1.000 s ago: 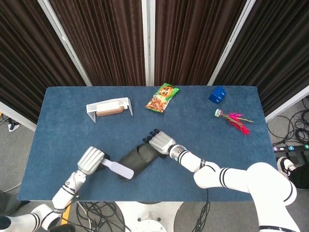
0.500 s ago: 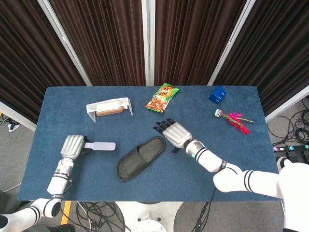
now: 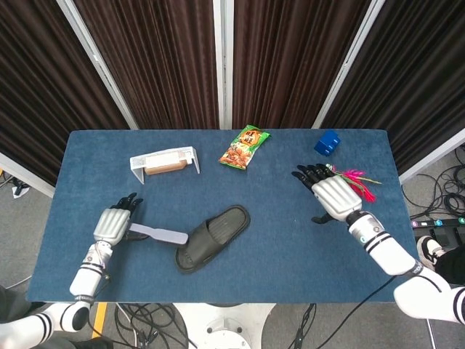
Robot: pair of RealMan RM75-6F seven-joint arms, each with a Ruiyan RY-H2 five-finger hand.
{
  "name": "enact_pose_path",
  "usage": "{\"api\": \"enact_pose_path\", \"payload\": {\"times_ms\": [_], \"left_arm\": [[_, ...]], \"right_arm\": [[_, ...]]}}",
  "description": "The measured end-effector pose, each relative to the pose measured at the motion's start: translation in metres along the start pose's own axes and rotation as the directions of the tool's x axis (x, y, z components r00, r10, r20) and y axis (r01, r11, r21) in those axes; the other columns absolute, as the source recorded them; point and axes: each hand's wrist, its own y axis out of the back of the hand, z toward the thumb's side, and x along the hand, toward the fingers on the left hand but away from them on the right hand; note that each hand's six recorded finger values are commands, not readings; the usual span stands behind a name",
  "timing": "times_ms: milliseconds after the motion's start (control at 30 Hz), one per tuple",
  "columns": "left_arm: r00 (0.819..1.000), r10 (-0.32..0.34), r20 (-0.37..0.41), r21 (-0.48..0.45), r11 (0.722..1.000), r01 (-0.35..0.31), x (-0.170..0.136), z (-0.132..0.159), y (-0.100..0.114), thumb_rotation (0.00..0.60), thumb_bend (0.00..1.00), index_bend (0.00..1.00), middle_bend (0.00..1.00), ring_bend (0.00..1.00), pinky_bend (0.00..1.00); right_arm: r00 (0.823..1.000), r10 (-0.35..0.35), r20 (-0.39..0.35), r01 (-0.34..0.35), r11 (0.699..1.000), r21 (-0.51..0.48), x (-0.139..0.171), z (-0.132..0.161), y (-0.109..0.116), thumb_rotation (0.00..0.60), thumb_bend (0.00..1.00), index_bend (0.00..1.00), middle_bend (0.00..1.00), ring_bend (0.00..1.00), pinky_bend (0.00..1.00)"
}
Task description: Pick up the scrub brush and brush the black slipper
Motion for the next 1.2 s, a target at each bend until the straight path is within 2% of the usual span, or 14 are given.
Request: {"api": "enact_pose_path", "payload": {"times_ms": [67,100,233,300,367,533,600,700,800,900,1033,1200], "left_arm": [[1.000,-0.005,-0.006,0.016,1.000,0.005,-0.001,-0.002,0.001,0.198,0.00,0.14,0.10,0.09,0.31],[1.000,-0.005,-0.011,0.028,1.000,0.006,-0.002,-0.003,0.002,0.234,0.00,0.13,0.10,0.09,0.31],[0.999,-0.023,-0.027,0.086,0.996,0.025,-0.003,-0.009,0.004,0.401,0.00,0.13,0.09,0.08,0.28],[0.999,-0.042,-0.031,0.111,0.993,0.046,-0.005,-0.011,0.006,0.516,0.00,0.13,0.09,0.08,0.28],[0.998,-0.063,-0.031,0.126,0.990,0.066,-0.008,-0.011,0.008,0.590,0.00,0.13,0.09,0.08,0.28],[0.994,-0.102,-0.028,0.099,0.990,0.105,-0.021,-0.011,0.019,0.600,0.00,0.13,0.09,0.08,0.28],[0.995,-0.094,-0.036,0.061,0.993,0.096,-0.030,-0.015,0.029,0.600,0.00,0.15,0.10,0.09,0.28],[0.996,-0.041,-0.074,0.007,0.999,0.041,-0.045,-0.032,0.046,0.600,0.00,0.16,0.12,0.11,0.28],[0.991,0.041,-0.123,-0.020,0.999,-0.044,-0.063,-0.053,0.063,0.600,0.00,0.16,0.12,0.11,0.28],[0.976,0.130,-0.177,-0.020,0.991,-0.136,-0.087,-0.076,0.077,0.600,0.00,0.16,0.12,0.11,0.27],[0.948,0.209,-0.241,0.026,0.978,-0.209,-0.126,-0.104,0.083,0.600,0.00,0.16,0.12,0.11,0.25],[0.916,0.272,-0.293,0.049,0.962,-0.270,-0.170,-0.119,0.080,0.600,0.00,0.16,0.12,0.11,0.25]], "right_arm": [[1.000,-0.004,0.021,0.004,1.000,-0.025,0.010,-0.011,-0.003,0.600,0.00,0.00,0.00,0.00,0.00],[1.000,-0.005,0.029,0.006,0.999,-0.034,0.015,-0.015,-0.005,0.600,0.00,0.00,0.00,0.00,0.00],[0.998,-0.015,0.056,0.018,0.998,-0.057,0.033,-0.033,-0.008,0.600,0.00,0.00,0.00,0.00,0.00],[0.998,-0.023,0.061,0.026,0.998,-0.062,0.038,-0.038,-0.008,0.600,0.00,0.00,0.00,0.00,0.00],[0.997,-0.032,0.068,0.036,0.997,-0.068,0.042,-0.042,-0.006,0.600,0.00,0.00,0.00,0.00,0.00],[0.994,-0.063,0.094,0.071,0.994,-0.078,0.054,-0.053,0.000,0.600,0.01,0.00,0.00,0.00,0.00],[0.991,-0.080,0.107,0.088,0.993,-0.081,0.061,-0.057,0.002,0.600,0.06,0.00,0.00,0.00,0.00],[0.983,-0.122,0.138,0.134,0.988,-0.081,0.075,-0.067,0.004,0.600,0.18,0.01,0.06,0.00,0.00],[0.967,-0.169,0.189,0.187,0.979,-0.083,0.098,-0.080,0.002,0.600,0.22,0.01,0.07,0.00,0.00],[0.946,-0.202,0.252,0.231,0.969,-0.091,0.127,-0.093,-0.005,0.600,0.22,0.01,0.07,0.00,0.00],[0.919,-0.232,0.320,0.273,0.958,-0.089,0.164,-0.104,-0.021,0.600,0.22,0.01,0.04,0.00,0.00],[0.906,-0.244,0.346,0.294,0.951,-0.098,0.194,-0.100,-0.041,0.600,0.22,0.00,0.03,0.00,0.00]]}}
